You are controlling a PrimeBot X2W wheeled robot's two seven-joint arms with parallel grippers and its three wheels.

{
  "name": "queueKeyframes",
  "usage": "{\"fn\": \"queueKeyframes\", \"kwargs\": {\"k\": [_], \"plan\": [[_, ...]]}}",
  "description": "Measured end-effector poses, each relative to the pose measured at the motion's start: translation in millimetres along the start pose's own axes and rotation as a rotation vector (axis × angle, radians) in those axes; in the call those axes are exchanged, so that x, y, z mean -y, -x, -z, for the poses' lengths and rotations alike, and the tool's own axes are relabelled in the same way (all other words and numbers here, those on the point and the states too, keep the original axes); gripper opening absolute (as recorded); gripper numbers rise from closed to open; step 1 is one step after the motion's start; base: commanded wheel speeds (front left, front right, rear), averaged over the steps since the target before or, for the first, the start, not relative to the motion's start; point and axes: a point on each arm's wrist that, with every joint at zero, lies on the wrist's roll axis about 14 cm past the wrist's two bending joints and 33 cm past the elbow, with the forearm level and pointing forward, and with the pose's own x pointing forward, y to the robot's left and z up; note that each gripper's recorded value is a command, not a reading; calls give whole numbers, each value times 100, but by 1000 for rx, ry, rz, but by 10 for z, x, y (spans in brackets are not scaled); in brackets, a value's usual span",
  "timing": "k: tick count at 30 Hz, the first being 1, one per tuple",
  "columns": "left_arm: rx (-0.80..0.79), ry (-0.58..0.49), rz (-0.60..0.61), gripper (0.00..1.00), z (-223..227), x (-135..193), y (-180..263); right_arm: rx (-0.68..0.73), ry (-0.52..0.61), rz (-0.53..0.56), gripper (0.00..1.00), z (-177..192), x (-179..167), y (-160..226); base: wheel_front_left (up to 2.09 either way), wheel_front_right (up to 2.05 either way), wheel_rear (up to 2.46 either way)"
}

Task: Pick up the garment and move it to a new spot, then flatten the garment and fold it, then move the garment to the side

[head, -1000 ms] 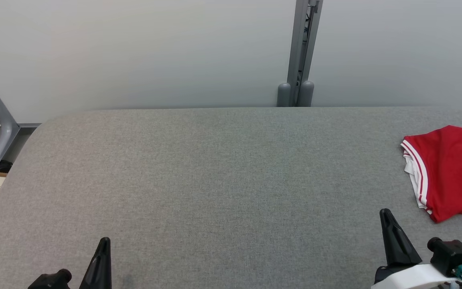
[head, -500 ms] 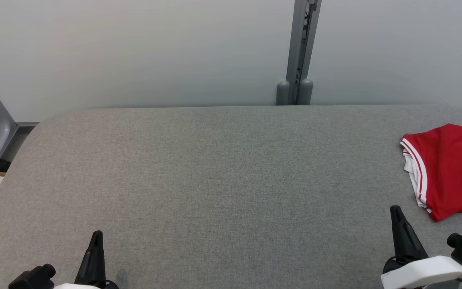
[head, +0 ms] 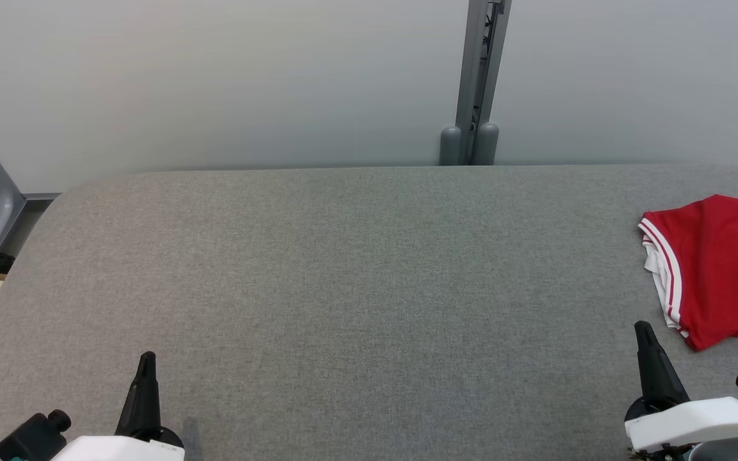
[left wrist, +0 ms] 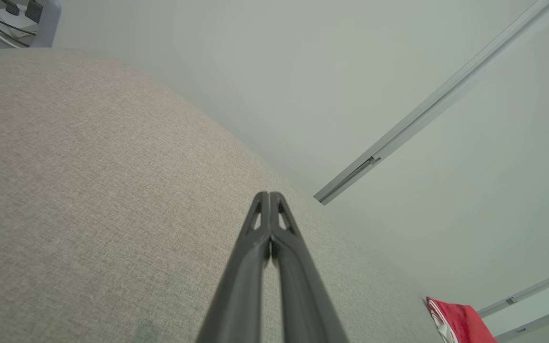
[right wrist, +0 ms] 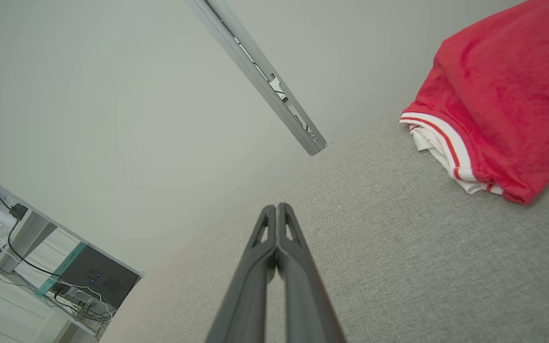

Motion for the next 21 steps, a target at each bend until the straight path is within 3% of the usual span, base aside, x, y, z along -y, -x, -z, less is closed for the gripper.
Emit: {"fn": "queueKeyframes", "kwargs": {"k": [21], "plan": [[-7, 245, 11, 0, -68, 76, -121, 4, -261, 31, 0, -77, 71, -52, 0, 0, 0]]}}
